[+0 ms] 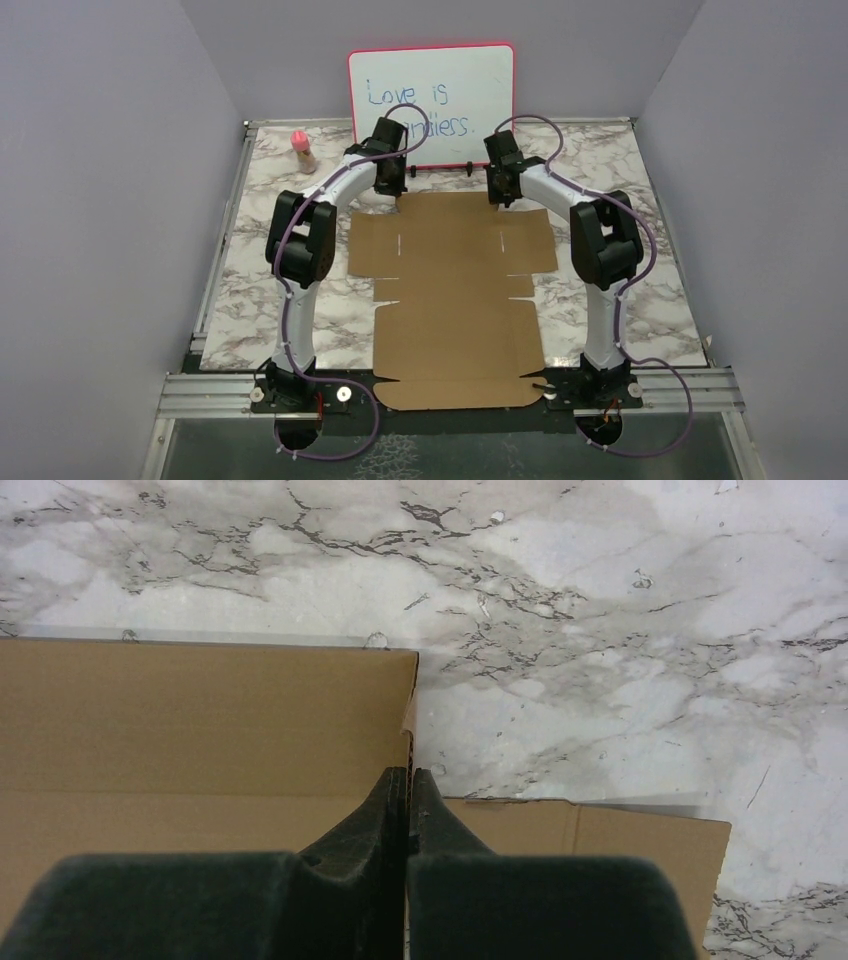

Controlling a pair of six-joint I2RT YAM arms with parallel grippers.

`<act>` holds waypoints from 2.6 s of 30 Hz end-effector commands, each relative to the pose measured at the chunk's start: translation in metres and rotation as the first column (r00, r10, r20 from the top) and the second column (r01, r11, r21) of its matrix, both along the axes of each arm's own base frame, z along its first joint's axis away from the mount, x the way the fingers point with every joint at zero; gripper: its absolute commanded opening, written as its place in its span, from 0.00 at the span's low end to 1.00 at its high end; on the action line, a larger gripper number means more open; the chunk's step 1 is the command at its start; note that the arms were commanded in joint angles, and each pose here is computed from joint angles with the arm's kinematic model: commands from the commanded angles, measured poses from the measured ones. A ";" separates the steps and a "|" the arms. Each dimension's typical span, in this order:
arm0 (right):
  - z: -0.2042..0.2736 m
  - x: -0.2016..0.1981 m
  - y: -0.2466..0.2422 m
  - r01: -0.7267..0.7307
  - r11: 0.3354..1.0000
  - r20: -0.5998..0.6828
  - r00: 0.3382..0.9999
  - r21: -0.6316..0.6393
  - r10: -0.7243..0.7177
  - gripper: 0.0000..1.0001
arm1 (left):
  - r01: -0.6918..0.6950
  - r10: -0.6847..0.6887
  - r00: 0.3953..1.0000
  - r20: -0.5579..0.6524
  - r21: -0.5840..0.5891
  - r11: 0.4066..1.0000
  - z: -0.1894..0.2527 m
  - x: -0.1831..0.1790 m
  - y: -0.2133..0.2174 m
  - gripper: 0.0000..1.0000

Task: Fold the paper box

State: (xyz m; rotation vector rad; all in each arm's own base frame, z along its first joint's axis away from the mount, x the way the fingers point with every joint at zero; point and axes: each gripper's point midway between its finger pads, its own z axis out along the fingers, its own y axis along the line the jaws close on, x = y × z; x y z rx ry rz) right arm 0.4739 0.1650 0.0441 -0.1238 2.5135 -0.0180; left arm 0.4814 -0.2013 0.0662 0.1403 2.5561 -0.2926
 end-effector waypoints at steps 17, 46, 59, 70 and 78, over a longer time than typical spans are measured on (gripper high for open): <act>0.047 -0.018 0.008 -0.059 0.989 0.099 0.994 0.138 0.045 0.40 | -0.075 0.090 0.991 0.098 -0.140 0.987 0.074 -0.019 0.042 0.79; 0.046 -0.167 0.071 -0.361 0.631 0.193 0.927 0.687 0.321 0.83 | -0.159 0.102 0.985 -0.136 -0.525 0.836 0.013 -0.223 0.056 0.89; 0.006 -0.184 0.073 -0.315 0.628 0.115 0.934 0.712 0.338 0.83 | -0.140 0.047 0.981 -0.188 -0.521 0.842 -0.014 -0.236 0.033 0.89; -0.023 -0.192 0.071 -0.261 0.660 0.042 0.943 0.704 0.329 0.83 | -0.103 0.004 0.983 -0.184 -0.535 0.838 -0.012 -0.236 0.018 0.84; -0.030 -0.193 0.071 -0.251 0.674 0.028 0.946 0.695 0.323 0.83 | -0.077 -0.004 0.991 -0.137 -0.579 0.812 0.012 -0.232 0.011 0.74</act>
